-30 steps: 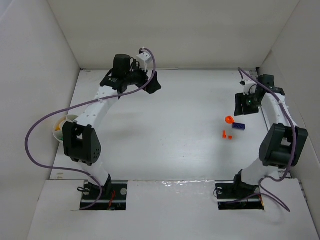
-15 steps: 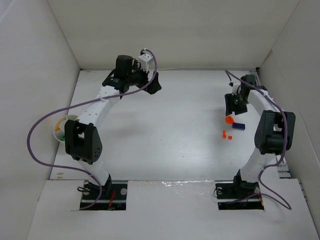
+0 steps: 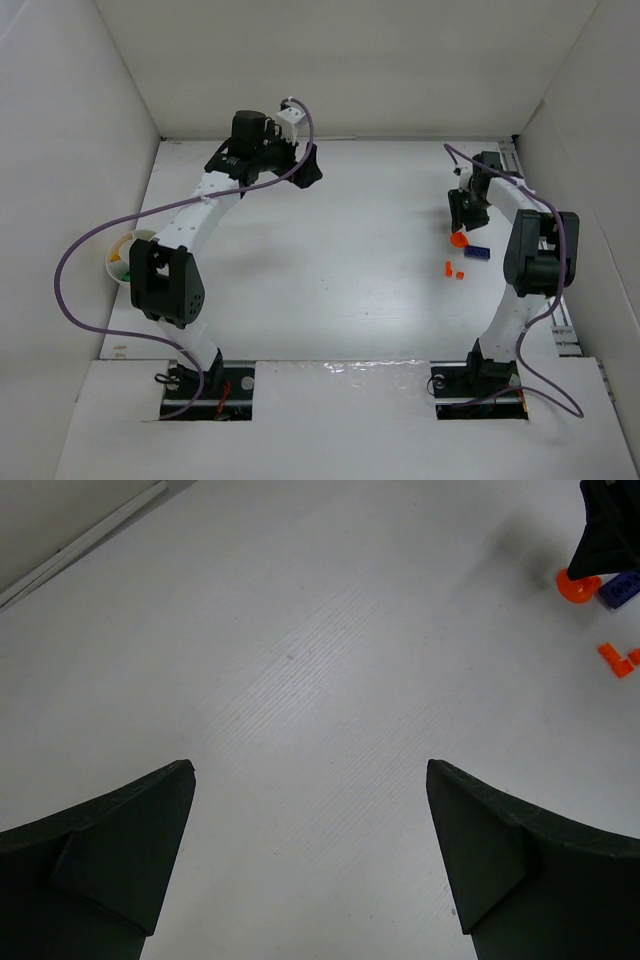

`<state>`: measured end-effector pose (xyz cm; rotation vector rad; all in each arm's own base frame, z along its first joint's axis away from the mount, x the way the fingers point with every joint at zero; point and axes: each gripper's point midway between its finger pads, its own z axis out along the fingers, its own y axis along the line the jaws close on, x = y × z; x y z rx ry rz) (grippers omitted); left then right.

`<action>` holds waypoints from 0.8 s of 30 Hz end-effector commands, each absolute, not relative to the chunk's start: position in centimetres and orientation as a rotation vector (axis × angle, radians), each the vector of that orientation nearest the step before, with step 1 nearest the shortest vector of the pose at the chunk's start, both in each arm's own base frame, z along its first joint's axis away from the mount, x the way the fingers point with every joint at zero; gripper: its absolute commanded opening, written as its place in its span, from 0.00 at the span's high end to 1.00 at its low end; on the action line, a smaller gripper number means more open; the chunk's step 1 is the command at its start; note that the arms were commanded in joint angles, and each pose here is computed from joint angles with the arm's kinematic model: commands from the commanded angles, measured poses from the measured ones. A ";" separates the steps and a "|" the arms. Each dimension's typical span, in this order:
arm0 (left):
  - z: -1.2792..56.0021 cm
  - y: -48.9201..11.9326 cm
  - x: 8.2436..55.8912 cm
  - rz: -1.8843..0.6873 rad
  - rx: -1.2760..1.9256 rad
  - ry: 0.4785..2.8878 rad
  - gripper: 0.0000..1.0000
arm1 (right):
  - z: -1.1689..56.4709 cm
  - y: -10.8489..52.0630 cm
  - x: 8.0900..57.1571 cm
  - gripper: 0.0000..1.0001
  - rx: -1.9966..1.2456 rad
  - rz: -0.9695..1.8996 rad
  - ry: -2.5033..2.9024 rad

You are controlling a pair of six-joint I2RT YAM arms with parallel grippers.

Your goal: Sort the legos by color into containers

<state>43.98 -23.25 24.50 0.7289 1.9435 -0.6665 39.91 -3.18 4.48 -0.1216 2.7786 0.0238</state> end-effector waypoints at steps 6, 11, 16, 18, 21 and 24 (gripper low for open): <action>25.5 -23.6 44.4 -0.666 0.729 1.902 0.00 | 5.6 -3.2 40.9 0.54 -0.150 0.010 2.770; 25.1 -23.4 44.4 -0.658 0.724 1.914 0.00 | 5.1 -3.2 40.6 0.57 -0.165 0.012 2.789; 24.7 -23.4 44.2 -0.660 0.724 1.923 0.00 | 4.5 -3.2 40.5 0.59 -0.165 0.016 2.810; 24.7 -23.4 44.2 -0.660 0.724 1.923 0.00 | 4.5 -3.2 40.5 0.59 -0.165 0.016 2.810; 24.7 -23.4 44.2 -0.660 0.724 1.923 0.00 | 4.2 -3.2 40.2 0.60 -0.166 0.020 2.828; 24.3 -23.4 44.1 -0.661 0.724 1.933 0.00 | 4.2 -3.2 40.2 0.60 -0.166 0.020 2.828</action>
